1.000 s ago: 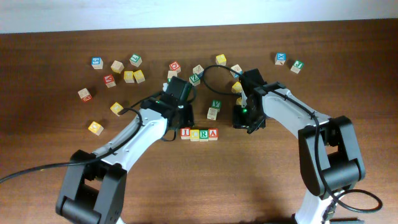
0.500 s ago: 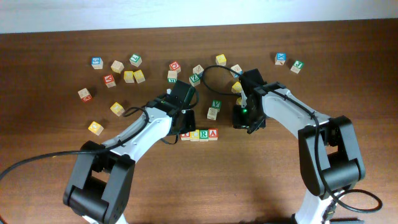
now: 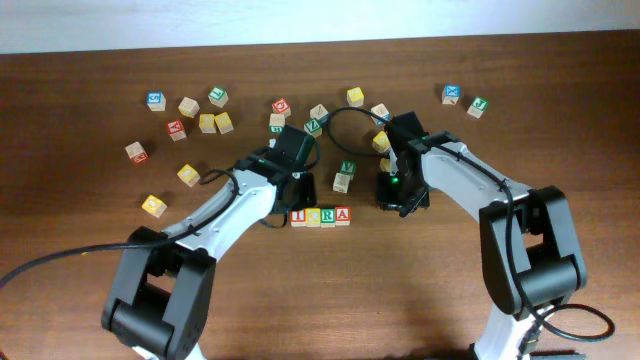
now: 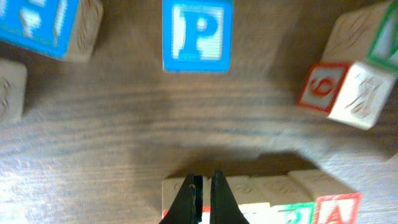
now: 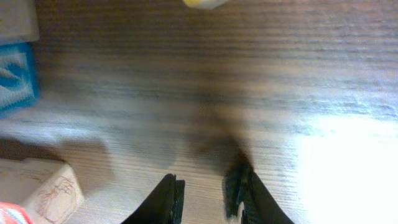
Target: Spell out ICRA
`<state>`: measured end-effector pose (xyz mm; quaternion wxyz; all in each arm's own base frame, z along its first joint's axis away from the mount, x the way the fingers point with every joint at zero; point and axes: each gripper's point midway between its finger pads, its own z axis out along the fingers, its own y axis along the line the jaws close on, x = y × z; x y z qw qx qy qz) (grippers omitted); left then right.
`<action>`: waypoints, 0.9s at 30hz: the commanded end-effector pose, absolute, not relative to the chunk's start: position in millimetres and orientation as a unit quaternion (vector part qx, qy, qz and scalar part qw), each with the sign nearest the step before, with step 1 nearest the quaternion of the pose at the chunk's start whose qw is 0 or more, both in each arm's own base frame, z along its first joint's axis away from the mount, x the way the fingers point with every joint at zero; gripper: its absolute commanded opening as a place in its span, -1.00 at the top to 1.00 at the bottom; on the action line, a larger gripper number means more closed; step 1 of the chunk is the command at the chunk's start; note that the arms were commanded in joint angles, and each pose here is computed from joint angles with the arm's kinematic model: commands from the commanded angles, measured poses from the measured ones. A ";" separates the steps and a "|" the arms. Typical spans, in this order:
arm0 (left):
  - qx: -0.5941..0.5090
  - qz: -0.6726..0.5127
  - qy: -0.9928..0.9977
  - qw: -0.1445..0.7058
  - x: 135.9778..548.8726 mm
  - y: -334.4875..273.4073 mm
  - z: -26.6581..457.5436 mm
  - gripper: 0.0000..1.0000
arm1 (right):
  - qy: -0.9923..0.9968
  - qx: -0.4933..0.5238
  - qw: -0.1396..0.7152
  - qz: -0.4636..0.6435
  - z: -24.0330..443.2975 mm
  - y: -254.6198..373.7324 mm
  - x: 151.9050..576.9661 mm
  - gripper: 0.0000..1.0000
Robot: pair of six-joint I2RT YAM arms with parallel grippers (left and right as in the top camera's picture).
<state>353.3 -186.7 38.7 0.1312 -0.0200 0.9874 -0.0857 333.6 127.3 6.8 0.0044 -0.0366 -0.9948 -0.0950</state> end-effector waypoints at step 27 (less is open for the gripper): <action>-0.143 -0.115 0.935 0.303 182.4 -46.0 238.1 -0.98 | -0.924 -0.044 -0.341 -0.167 272.7 58.6 149.6 -0.97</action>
